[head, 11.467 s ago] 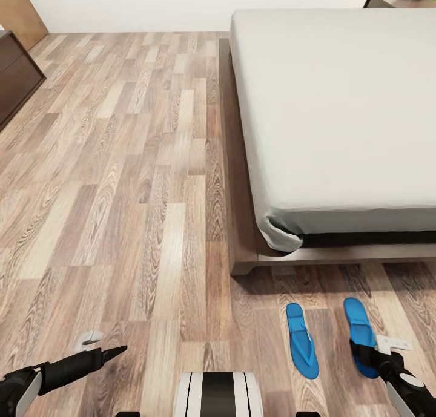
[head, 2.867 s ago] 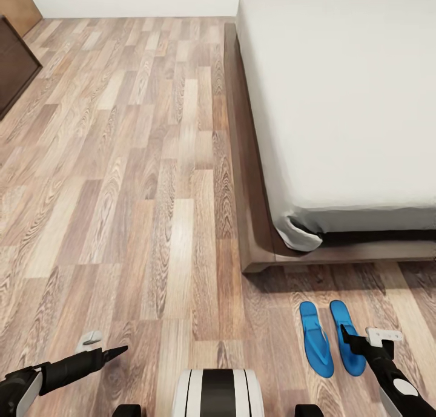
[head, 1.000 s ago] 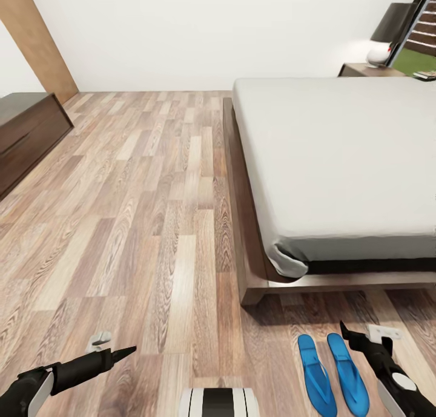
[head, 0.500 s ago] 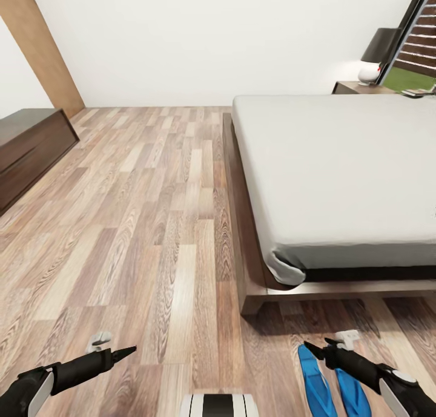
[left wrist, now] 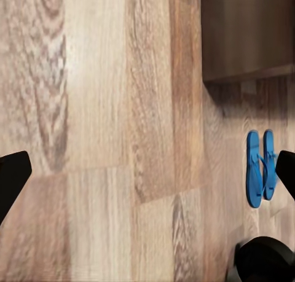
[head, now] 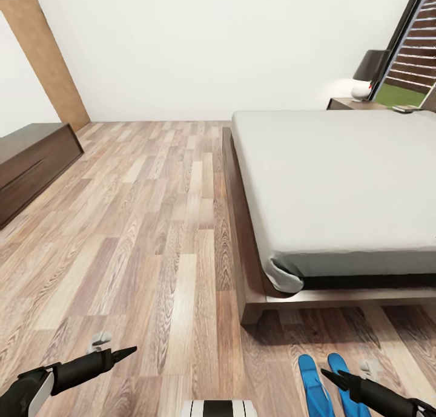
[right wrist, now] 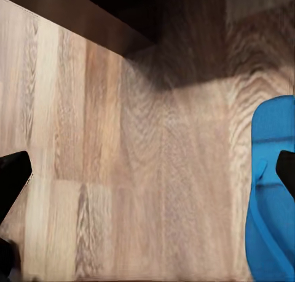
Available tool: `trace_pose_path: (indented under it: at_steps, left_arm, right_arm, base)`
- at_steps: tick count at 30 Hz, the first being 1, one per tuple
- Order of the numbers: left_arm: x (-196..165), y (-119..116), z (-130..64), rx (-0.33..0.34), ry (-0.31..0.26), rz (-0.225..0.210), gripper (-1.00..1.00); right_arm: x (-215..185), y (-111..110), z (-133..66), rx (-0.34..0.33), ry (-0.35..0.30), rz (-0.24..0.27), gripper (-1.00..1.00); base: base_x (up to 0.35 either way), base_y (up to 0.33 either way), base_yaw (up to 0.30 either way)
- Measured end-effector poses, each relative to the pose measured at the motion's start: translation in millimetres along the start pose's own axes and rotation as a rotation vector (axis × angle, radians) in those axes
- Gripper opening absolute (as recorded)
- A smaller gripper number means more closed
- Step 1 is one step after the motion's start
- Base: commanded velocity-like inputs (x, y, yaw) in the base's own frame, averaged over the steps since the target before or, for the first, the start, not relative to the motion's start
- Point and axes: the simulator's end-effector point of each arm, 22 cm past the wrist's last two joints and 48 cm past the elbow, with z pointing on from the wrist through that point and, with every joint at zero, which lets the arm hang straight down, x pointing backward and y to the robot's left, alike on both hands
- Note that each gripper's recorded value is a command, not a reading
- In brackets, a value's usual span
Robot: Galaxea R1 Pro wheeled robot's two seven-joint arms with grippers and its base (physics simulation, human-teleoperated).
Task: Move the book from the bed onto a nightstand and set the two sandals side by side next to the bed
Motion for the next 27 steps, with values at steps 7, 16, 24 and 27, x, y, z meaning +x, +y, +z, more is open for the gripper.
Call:
trace_pose_path:
  at_steps: [7, 16, 24, 27]
  left_arm:
    - [18, -24, 17.3, 0.046, 0.001, -0.029, 1.0]
    - [28, -44, 28.4, 0.079, -0.042, 0.013, 1.0]
    - [20, -53, 24.8, 0.088, -0.085, 0.063, 1.0]
    - [16, -56, 22.6, 0.092, -0.096, 0.071, 1.0]
  right_arm:
    - [6, -4, -10.4, 0.02, -0.027, 0.034, 1.0]
    - [10, -7, -21.6, 0.047, -0.075, -0.013, 1.0]
    - [13, -6, -29.5, 0.058, -0.093, -0.007, 1.0]
    - [10, -4, -30.6, 0.055, -0.102, -0.011, 1.0]
  base:
    - [0.0, 0.0, 0.0]
    - [0.0, 0.0, 0.0]
    - [0.0, 0.0, 0.0]
    - [0.0, 0.0, 0.0]
